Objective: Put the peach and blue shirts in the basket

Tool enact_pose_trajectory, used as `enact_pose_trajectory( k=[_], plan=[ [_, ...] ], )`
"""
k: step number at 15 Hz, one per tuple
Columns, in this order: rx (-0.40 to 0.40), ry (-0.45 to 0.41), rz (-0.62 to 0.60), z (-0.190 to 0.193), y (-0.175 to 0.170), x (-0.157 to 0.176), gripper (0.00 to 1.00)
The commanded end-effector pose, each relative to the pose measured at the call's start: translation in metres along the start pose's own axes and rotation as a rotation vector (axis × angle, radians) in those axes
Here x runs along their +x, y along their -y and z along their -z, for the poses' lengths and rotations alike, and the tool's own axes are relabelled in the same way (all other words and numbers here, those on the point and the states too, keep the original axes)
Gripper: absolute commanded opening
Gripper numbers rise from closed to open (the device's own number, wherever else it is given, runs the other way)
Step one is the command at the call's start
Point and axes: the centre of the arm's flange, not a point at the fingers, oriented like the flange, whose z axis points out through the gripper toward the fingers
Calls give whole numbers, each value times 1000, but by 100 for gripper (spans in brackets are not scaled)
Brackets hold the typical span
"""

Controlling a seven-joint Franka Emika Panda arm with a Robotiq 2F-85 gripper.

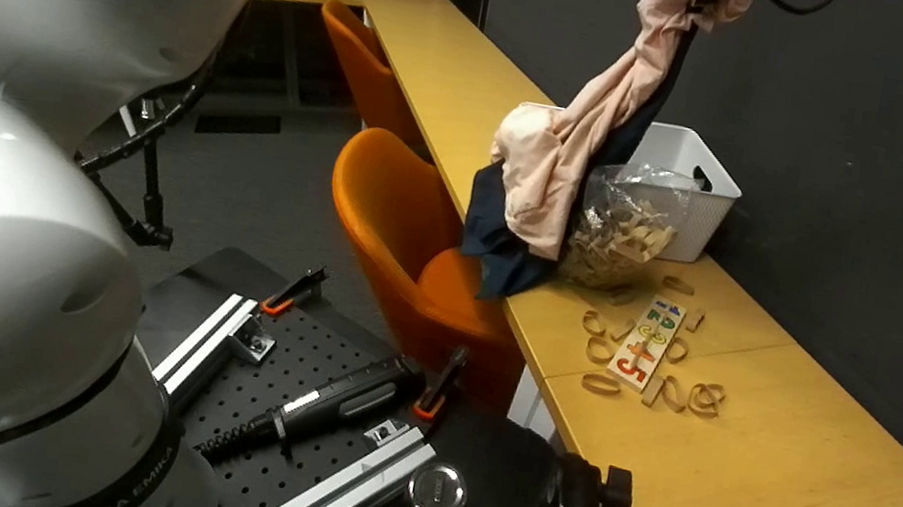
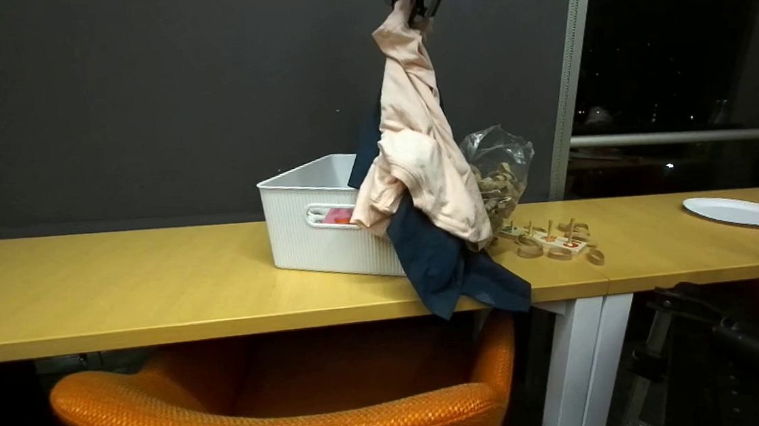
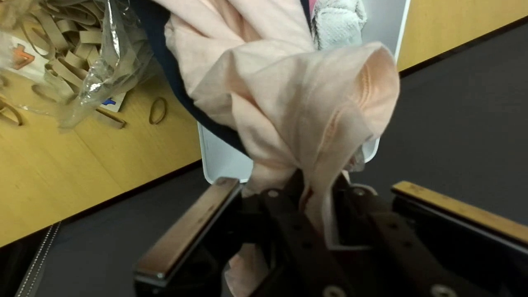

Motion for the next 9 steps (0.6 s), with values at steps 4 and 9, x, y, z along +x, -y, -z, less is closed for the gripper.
enact_pose_trajectory(
  k=[4, 9],
  plan=[
    [-52, 30, 48, -85, 54, 39, 3],
    [-104, 68, 104, -142, 69, 14, 3]
  ],
)
